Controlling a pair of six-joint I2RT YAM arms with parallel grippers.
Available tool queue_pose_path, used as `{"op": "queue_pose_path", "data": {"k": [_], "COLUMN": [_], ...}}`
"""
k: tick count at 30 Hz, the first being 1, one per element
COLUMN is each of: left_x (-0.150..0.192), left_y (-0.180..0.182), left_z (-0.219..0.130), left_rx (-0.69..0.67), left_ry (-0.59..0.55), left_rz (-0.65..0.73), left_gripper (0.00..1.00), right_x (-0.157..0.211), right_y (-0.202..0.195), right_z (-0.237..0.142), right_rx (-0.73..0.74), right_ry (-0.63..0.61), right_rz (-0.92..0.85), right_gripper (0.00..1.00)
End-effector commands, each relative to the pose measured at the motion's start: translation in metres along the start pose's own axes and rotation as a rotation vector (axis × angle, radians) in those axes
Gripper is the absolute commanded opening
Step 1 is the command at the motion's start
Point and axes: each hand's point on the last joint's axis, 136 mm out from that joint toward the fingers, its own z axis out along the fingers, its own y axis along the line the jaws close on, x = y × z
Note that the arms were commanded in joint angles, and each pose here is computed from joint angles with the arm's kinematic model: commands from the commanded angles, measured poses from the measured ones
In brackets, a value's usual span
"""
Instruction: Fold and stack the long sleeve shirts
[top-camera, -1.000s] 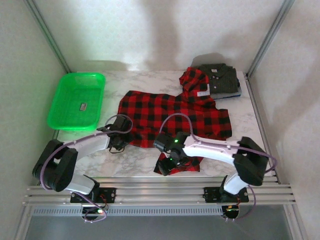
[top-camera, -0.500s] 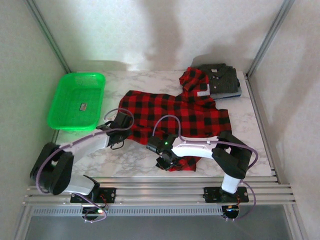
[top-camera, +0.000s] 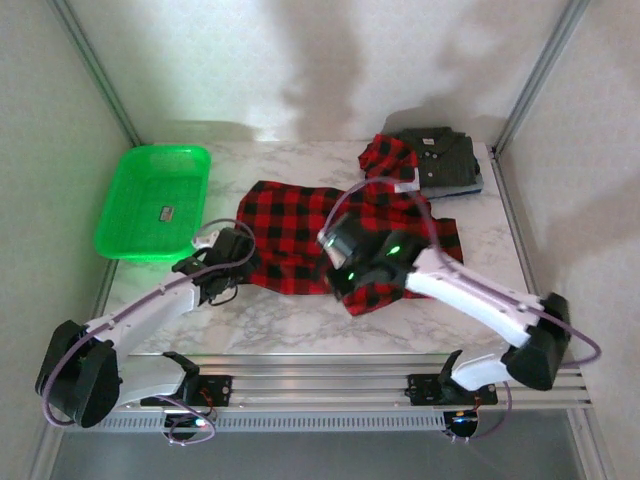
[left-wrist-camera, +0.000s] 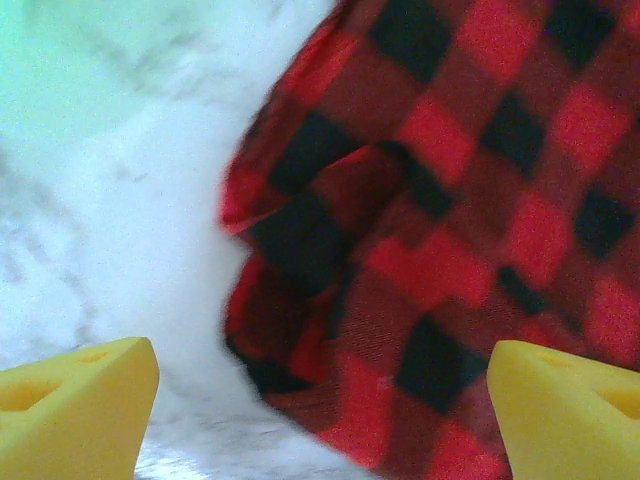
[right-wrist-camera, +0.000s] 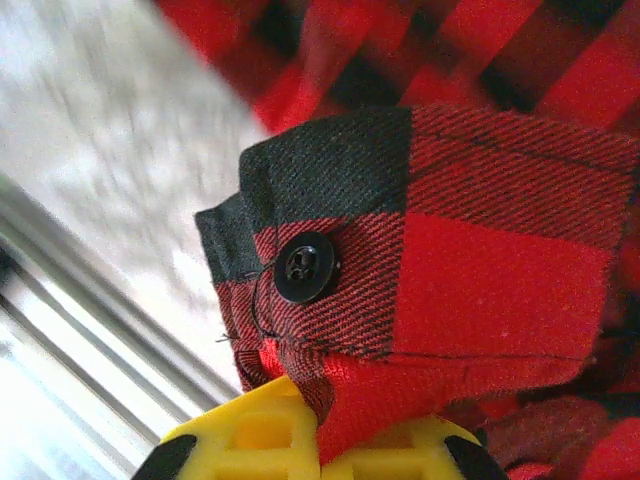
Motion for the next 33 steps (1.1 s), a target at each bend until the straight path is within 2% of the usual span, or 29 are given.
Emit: {"op": "queue_pose_path", "data": {"k": [1, 9, 12, 16, 21, 28, 30, 33], "left_x": [-0.011, 0.015, 0.030, 0.049, 0.068, 0.089, 0.094, 0.100], "left_y": [-0.039, -0.097, -0.108, -0.113, -0.103, -0.092, -0.086, -0.071], "left_z": [-0.009, 0.002, 0.007, 0.012, 0.024, 0.036, 0.041, 0.049], "left_rx": [0.095, 0.180, 0.195, 0.207, 0.210, 0.204, 0.182, 0.137], "left_ry": [-0.010, 0.034, 0.054, 0.077, 0.122, 0.187, 0.203, 0.209], "left_rz": [0.024, 0.151, 0.163, 0.183, 0.181, 0.155, 0.150, 0.128], "left_gripper": [0.86, 0.87, 0.88, 0.88, 0.88, 0.89, 0.89, 0.89], "right_x": [-0.024, -0.119, -0.152, -0.187, -0.216, -0.258, -0.261, -0.248], "right_y": [-0.042, -0.135, -0.172, -0.199, -0.217, -0.234, -0.236, -0.251], "right_z": [-0.043, -0.054, -0.053, -0.039, -0.023, -0.018, -0.005, 0.021], "right_rx": [0.038, 0.159, 0.173, 0.165, 0.192, 0.202, 0.190, 0.247], "right_ry": [-0.051, -0.231, -0.309, -0.378, -0.431, -0.574, -0.550, -0.442], "right_rz": [0.028, 0.160, 0.271, 0.344, 0.336, 0.307, 0.280, 0.281], "right_gripper": [0.00, 0.00, 0.00, 0.00, 0.01, 0.03, 0.05, 0.06]}}
